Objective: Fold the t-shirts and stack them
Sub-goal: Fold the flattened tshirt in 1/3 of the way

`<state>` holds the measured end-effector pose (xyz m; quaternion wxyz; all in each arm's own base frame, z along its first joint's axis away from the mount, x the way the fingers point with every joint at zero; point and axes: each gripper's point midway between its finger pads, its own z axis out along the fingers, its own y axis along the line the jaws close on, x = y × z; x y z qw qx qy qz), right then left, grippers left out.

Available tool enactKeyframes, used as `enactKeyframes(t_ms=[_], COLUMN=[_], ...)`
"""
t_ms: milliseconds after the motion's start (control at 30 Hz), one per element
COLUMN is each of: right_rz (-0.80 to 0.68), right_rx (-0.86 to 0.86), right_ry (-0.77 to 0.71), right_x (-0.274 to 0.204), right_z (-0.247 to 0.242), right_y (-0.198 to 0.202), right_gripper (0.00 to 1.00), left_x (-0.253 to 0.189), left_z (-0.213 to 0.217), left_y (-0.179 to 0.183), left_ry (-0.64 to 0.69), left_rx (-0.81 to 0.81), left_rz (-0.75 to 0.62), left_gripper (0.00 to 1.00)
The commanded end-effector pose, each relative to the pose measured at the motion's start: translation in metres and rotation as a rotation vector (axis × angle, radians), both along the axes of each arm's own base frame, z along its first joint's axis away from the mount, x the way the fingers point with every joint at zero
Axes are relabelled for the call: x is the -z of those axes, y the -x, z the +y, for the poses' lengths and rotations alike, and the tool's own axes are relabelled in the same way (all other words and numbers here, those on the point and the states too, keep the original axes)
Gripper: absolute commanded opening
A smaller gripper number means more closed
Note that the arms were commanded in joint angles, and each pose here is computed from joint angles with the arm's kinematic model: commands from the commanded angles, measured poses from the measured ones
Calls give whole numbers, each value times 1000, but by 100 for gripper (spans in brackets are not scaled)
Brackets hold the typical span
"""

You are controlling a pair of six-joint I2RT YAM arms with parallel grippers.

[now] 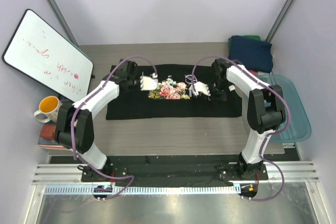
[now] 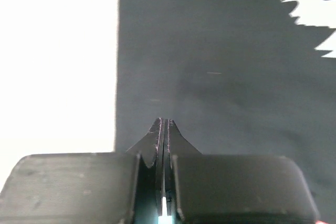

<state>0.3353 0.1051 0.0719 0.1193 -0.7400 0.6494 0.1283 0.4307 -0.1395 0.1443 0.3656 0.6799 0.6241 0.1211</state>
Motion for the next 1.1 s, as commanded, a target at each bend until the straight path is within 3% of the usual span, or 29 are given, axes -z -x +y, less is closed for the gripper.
enactKeyframes(t_ms=[0,333,633,1067], right_rz=[61,76,94,187], right_rx=[-20,12,31,16], right_ry=[61,93,90,83], right_x=[13,36,47,52], right_z=[-18,-24,-21,-24], right_y=[25,16,4,53], right_gripper=[1,1,1,1], left_x=[50,96,143,130], left_z=[26,36,59,68], left_y=[67,103,121,164], left_ry=[-58,-75,-184,-184], left_rx=[82,95,40,46], left_rz=[272,450,549,614], left_gripper=[0,0,0,0])
